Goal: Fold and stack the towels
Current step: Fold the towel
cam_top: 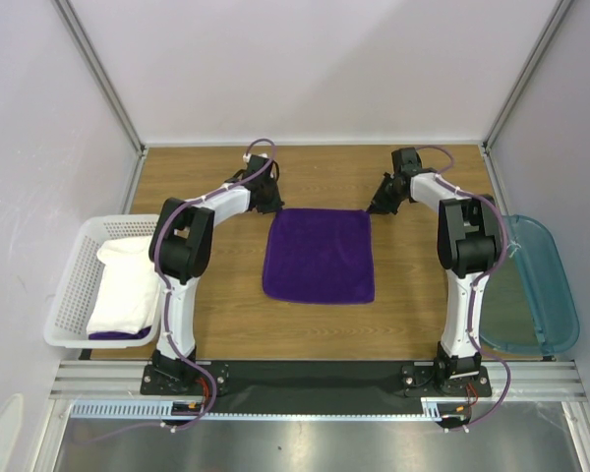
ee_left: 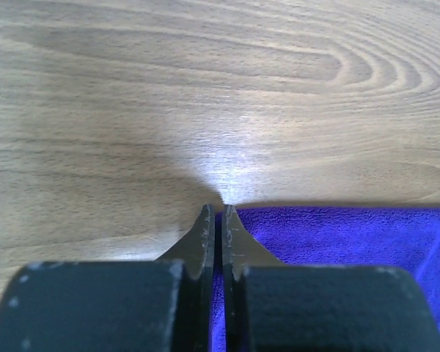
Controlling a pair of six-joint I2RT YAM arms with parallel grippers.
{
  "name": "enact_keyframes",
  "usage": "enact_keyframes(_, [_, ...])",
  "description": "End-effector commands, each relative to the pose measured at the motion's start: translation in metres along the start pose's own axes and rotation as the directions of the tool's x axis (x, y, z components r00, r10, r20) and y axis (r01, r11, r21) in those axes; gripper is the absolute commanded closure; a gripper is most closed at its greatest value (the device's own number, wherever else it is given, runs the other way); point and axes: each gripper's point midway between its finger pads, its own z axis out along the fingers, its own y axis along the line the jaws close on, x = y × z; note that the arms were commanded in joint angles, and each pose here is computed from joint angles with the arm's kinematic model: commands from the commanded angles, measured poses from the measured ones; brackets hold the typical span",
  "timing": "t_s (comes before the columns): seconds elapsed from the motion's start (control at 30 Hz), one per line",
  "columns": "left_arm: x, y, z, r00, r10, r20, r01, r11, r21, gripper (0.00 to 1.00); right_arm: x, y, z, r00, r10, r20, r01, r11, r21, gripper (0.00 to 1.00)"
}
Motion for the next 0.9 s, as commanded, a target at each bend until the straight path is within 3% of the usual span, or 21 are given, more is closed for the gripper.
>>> enact_keyframes(0.0, [-0.028,-0.007,-0.004,0.997,0.020,0.074,-0.021,1.000,0.006,1.00,-0.014,0.016,-0.005,0.999,-0.013,0.029,0.014,0.999,-0.044,0.93])
enact_keyframes(0.07, [-0.030,-0.007,-0.004,0.996,0.037,0.080,-0.037,0.999,0.005,1.00,-0.014,0.018,-0.006,0.999,-0.017,0.028,0.019,0.998,-0.053,1.00])
enact_keyframes(0.27, [-0.046,-0.012,-0.021,0.985,0.080,0.150,-0.084,0.996,0.017,1.00,-0.023,0.030,-0.024,0.997,-0.033,0.065,0.038,0.996,-0.086,1.00])
enact_keyframes(0.5, [-0.062,-0.022,-0.053,0.944,0.233,0.231,-0.254,0.965,0.061,1.00,-0.031,0.046,-0.060,0.990,-0.055,0.128,0.072,0.989,-0.133,1.00])
enact_keyframes(0.87, [-0.038,-0.016,-0.085,0.894,0.336,0.295,-0.392,0.906,0.157,1.00,-0.003,0.044,-0.089,0.992,-0.058,0.111,0.077,0.981,-0.176,1.00])
